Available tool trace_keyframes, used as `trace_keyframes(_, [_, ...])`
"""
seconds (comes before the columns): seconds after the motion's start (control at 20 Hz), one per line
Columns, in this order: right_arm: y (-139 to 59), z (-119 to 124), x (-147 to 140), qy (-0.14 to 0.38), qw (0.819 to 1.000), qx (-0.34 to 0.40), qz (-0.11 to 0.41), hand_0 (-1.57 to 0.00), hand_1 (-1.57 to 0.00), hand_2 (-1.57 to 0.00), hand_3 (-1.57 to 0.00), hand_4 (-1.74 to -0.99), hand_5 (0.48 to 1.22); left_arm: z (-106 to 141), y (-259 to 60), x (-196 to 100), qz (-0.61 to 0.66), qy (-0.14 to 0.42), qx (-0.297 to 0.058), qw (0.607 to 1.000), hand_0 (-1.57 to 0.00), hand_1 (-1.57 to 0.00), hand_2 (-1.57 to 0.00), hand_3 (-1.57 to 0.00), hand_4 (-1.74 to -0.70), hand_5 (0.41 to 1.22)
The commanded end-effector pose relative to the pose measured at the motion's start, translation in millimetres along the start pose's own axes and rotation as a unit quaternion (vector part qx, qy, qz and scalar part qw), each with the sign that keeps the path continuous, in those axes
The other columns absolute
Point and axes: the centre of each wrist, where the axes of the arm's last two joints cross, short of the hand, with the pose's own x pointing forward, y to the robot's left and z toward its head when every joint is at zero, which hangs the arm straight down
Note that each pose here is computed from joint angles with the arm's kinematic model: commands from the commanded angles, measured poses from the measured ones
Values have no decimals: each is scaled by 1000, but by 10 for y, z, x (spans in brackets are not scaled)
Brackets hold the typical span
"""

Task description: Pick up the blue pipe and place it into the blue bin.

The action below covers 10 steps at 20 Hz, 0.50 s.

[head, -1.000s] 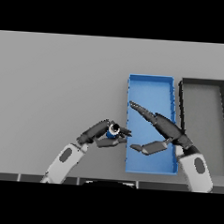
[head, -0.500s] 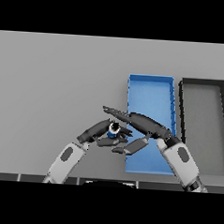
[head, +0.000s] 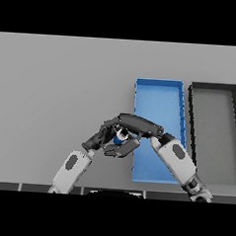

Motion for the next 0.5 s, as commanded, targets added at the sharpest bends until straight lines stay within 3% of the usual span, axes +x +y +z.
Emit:
trace_keyframes(0.0, [5,-15,-7,-4,1000,4,2,-969,-983,-986,-789,-1496,555,14,-6,-5,0,-6,-3,1000,-1571,-1571,-1544,-1207,-1648,1221])
trace_keyframes(0.05, [40,-16,-16,-14,1000,7,-11,-1089,-1101,-1103,-896,-1537,600,6,14,-25,0,-14,-2,1000,-1571,-1571,-1549,-1228,-1667,1221])
trace_keyframes(0.25, [107,-37,-24,-41,999,-2,-30,-1374,-1378,-1379,-1295,-1475,940,-10,43,16,-1,-29,-7,1000,-1571,-1571,-1562,-1322,-1711,1221])
trace_keyframes(0.45, [128,-43,-26,-66,998,-1,-14,-1490,-1492,-1492,-1458,-1485,1106,-22,11,18,-3,-34,-4,999,-1571,-1571,-1551,-1417,-1729,1221])
